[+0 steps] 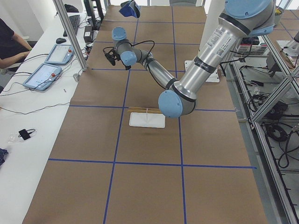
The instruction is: Hang towel on rack
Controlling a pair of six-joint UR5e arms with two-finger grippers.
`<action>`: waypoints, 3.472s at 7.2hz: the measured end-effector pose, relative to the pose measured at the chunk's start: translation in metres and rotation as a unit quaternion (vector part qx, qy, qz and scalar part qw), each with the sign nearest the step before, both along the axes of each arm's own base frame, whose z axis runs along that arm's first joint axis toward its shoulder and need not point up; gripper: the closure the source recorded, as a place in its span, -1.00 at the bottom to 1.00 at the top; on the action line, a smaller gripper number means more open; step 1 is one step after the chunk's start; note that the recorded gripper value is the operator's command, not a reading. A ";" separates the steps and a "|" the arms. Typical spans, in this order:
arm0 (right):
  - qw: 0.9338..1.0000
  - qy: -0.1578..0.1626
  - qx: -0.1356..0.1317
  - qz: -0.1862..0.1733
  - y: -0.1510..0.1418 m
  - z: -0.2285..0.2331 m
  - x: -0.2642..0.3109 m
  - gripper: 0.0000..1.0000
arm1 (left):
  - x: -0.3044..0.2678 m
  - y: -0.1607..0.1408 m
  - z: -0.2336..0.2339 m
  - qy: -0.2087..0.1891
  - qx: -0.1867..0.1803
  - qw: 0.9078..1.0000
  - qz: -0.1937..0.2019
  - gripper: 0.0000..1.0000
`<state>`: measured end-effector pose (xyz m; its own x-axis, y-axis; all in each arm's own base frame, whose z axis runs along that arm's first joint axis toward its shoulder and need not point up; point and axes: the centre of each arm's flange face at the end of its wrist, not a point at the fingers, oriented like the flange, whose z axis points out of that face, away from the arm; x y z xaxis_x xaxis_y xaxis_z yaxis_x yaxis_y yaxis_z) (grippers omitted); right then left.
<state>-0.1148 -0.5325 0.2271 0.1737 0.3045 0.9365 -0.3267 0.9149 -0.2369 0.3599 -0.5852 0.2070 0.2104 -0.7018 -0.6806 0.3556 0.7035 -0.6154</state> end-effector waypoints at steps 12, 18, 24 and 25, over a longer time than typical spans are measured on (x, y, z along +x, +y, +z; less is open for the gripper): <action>0.988 -0.100 0.083 0.085 0.052 -0.054 -0.149 1.00 | 0.078 0.081 -0.151 0.093 -0.084 0.992 0.020 -0.95; 0.986 -0.068 0.147 0.042 0.069 -0.041 -0.157 1.00 | 0.079 0.078 -0.152 0.091 -0.074 0.993 0.013 -0.95; 0.932 0.062 0.347 -0.088 0.131 0.024 -0.192 1.00 | 0.054 0.052 -0.147 0.087 -0.055 0.995 -0.018 -0.95; 0.918 0.078 0.376 -0.104 0.133 0.004 -0.197 1.00 | 0.054 0.052 -0.147 0.086 -0.050 0.995 -0.017 -0.95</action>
<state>-0.3115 -0.3993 0.2307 0.3052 -0.4720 0.8271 -0.1026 0.8472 0.5213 0.4142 -0.5333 0.0602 0.0724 -0.7721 -0.6314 0.2615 0.6256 -0.7350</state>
